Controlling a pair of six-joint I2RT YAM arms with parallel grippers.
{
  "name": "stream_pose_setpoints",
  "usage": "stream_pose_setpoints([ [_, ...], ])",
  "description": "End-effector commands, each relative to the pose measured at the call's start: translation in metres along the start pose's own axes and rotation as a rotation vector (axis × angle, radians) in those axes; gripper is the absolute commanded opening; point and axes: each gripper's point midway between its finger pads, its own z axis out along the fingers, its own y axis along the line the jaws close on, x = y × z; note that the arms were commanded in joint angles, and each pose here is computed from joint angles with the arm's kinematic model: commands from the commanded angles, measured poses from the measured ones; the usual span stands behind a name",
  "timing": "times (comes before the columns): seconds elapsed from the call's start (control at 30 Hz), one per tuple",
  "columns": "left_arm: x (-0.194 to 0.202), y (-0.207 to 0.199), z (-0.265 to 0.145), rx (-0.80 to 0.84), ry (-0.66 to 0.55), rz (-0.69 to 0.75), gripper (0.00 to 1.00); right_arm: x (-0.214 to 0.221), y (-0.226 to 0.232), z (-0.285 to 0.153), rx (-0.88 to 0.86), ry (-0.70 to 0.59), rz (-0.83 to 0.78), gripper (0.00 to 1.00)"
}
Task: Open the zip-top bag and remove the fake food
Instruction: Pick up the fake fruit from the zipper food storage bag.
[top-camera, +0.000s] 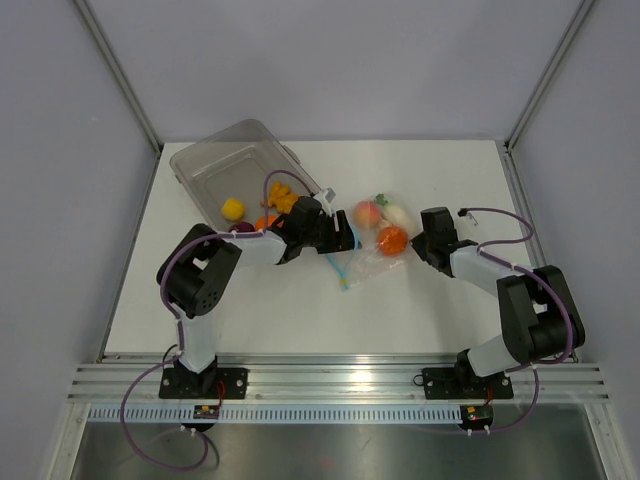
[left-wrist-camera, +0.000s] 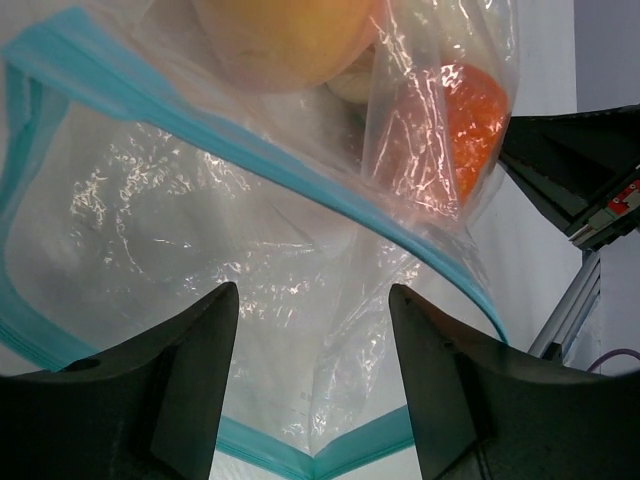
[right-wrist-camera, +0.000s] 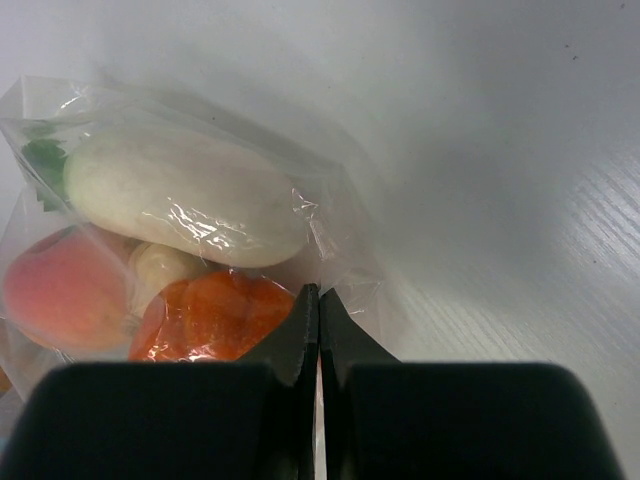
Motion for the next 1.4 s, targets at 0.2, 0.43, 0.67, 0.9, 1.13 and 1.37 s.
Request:
stream_pose_setpoints([
  [0.2,-0.014,-0.002,0.0,-0.021,-0.047,-0.002,0.65,-0.011,0.015,-0.009,-0.051,-0.035,-0.011,0.0],
  [0.43,-0.011,-0.015,0.002,0.057,-0.029,0.007,0.68,-0.01,0.016,-0.009,-0.049,-0.03,-0.015,0.0],
  [0.67,-0.017,-0.046,-0.013,0.216,-0.077,0.025,0.68,-0.01,0.016,-0.009,-0.049,-0.03,-0.015,0.0],
  [0.9,-0.012,-0.078,-0.02,0.41,-0.045,-0.006,0.66,-0.011,0.017,-0.009,-0.053,-0.031,-0.016,0.0],
  [1.13,-0.013,-0.075,-0.026,0.391,-0.076,-0.015,0.64,-0.011,0.017,-0.01,-0.056,-0.029,-0.017,0.0],
  [1.37,-0.014,-0.057,-0.037,0.3,-0.11,-0.071,0.62,-0.016,0.014,-0.011,-0.035,-0.054,-0.015,0.0],
])
